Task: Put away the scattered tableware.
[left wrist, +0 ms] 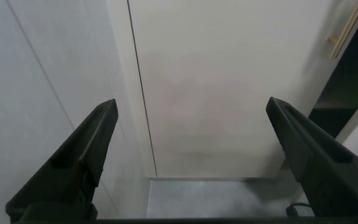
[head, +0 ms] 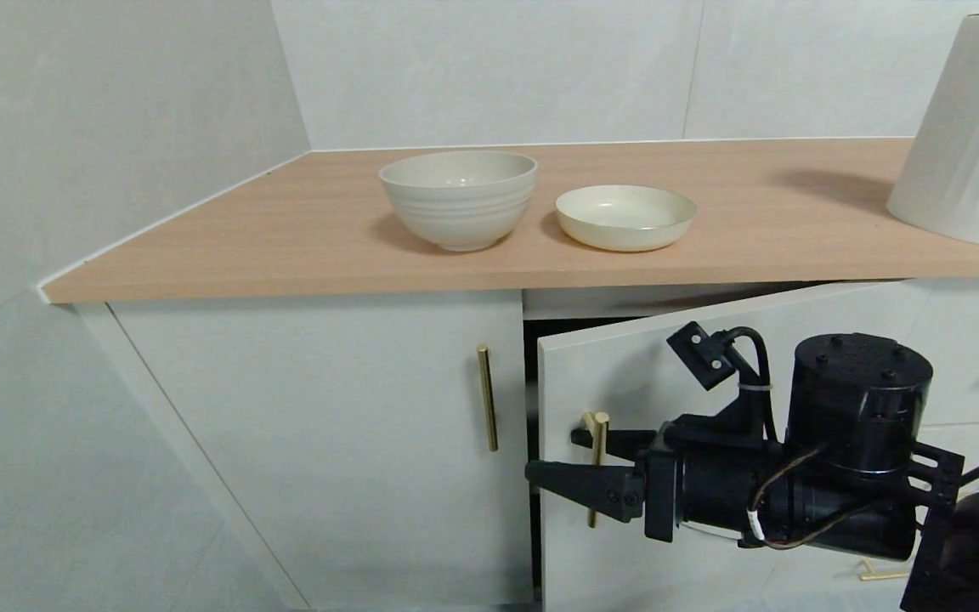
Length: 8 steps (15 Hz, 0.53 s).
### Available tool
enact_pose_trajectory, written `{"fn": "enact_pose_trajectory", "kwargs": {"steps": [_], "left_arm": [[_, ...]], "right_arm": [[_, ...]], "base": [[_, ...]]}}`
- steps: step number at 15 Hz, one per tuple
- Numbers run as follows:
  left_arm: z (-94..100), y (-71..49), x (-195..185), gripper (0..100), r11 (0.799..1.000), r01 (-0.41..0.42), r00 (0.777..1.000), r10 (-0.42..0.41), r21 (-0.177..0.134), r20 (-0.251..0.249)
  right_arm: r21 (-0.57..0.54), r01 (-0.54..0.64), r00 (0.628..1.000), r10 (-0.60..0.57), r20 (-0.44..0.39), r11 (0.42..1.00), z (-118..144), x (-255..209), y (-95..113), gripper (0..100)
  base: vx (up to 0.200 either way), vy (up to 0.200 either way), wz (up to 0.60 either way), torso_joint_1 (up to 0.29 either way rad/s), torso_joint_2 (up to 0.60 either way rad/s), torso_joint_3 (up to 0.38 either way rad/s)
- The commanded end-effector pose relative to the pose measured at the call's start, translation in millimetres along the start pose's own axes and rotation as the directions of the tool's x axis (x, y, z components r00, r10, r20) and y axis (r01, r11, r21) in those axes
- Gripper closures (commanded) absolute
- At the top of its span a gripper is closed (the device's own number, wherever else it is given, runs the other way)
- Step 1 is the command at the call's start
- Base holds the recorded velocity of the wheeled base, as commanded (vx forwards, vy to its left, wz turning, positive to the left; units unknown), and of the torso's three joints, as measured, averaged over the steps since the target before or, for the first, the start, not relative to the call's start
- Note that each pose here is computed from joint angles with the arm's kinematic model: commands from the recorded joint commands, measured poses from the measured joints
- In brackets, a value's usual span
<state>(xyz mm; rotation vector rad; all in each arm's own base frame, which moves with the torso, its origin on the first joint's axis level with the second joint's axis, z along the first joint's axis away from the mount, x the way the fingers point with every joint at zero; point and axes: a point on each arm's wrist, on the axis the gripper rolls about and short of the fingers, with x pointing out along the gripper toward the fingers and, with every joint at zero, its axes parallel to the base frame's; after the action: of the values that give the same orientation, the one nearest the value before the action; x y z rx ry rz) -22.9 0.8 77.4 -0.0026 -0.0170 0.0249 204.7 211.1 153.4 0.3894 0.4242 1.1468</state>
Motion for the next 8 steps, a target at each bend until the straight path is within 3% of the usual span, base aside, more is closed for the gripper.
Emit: {"fn": "enact_pose_trajectory", "kwargs": {"steps": [1, 3, 5, 6, 8], "left_arm": [[7.9, 0.0, -2, 0, 1.000, 0.004, 0.999, -0.003, -0.002, 0.040], [22.9, -1.1, -7, 0, 0.998, 0.056, 0.995, -0.056, 0.003, 0.081], [36.5, -3.1, -10, 0, 0.987, 0.158, 0.986, -0.158, 0.004, 0.053], [55.3, -5.7, -6, 0, 0.964, 0.265, 0.964, -0.266, -0.008, -0.025], [82.1, -8.8, 14, 0, 0.930, 0.365, 0.922, -0.368, -0.049, -0.122]], "right_arm": [[0.000, -0.007, 1.000, 0.007, -0.003, 1.000, -1, -1, 3, 0], [0.007, -0.001, 1.000, 0.001, -0.014, 1.000, -5, -2, 2, 0], [0.007, 0.001, 1.000, -0.001, -0.018, 1.000, -6, -3, 1, 0], [0.008, 0.001, 1.000, -0.001, -0.015, 1.000, -5, -4, 2, 0], [0.008, 0.001, 1.000, -0.001, -0.019, 1.000, -7, -3, 2, 0]], "base": [[0.000, 0.000, 0.00, 0.000, 0.00, 0.000], [0.000, 0.000, 0.00, 0.000, 0.00, 0.000], [0.000, 0.000, 0.00, 0.000, 0.00, 0.000], [0.000, 0.000, 0.00, 0.000, 0.00, 0.000], [0.000, 0.000, 0.00, 0.000, 0.00, 0.000]]}}
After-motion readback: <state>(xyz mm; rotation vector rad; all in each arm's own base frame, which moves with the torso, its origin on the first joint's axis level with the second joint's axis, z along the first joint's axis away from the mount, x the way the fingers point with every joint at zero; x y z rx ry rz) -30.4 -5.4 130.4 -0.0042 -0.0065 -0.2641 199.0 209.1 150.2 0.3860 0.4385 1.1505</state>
